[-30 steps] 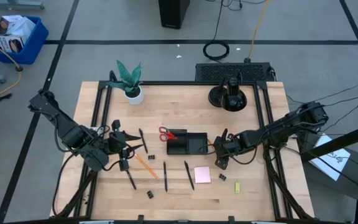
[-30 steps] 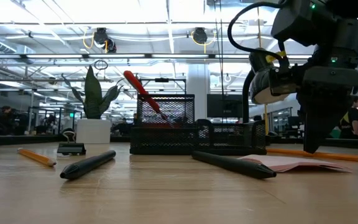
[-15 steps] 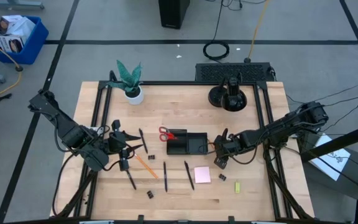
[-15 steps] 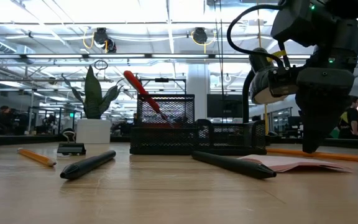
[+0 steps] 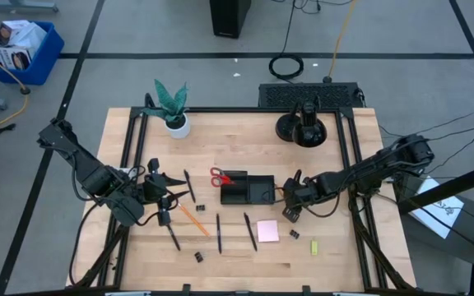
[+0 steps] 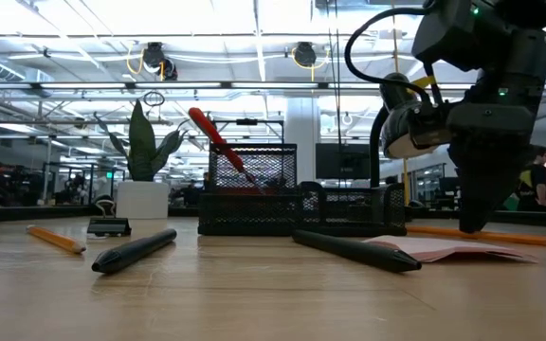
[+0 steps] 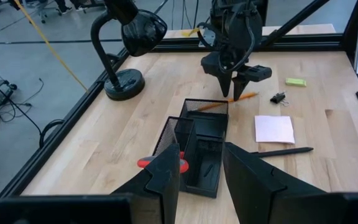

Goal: Pick and place office supplies into organizer
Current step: Put the right orange pencil into the desk organizer

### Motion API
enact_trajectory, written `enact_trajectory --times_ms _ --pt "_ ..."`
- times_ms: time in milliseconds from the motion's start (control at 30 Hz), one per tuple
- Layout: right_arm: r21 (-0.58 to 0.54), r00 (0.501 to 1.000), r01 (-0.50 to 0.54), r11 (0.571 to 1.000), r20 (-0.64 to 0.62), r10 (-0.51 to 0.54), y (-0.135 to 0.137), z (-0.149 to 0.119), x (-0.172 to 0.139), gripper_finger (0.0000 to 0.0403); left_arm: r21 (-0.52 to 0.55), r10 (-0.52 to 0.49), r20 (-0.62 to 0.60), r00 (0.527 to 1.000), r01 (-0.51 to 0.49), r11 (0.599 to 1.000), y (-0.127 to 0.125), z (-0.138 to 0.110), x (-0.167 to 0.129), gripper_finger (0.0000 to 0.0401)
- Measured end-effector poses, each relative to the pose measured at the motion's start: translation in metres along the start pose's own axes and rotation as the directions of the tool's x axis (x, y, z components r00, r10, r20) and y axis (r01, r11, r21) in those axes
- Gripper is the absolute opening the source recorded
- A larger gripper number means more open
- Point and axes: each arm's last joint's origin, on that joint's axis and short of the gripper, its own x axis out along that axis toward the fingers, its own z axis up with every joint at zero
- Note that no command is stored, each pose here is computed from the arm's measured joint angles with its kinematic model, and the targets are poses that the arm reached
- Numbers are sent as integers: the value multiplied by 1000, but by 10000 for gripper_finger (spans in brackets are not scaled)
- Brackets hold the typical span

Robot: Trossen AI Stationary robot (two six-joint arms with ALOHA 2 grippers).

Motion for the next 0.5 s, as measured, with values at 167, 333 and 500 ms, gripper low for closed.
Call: enact_trajectory --times_ms 167,333,500 --pt "28 1000 6 1000 -6 -6 1 -1 3 155 19 0 0 1000 0 1000 0 0 0 127" --pt "47 1000 -9 999 9 9 3 -1 3 155 20 0 0 1000 0 1000 0 0 0 127" --pt "46 1000 -9 999 12 8 4 -1 4 155 25 -8 -4 1000 8 1000 0 0 0 127"
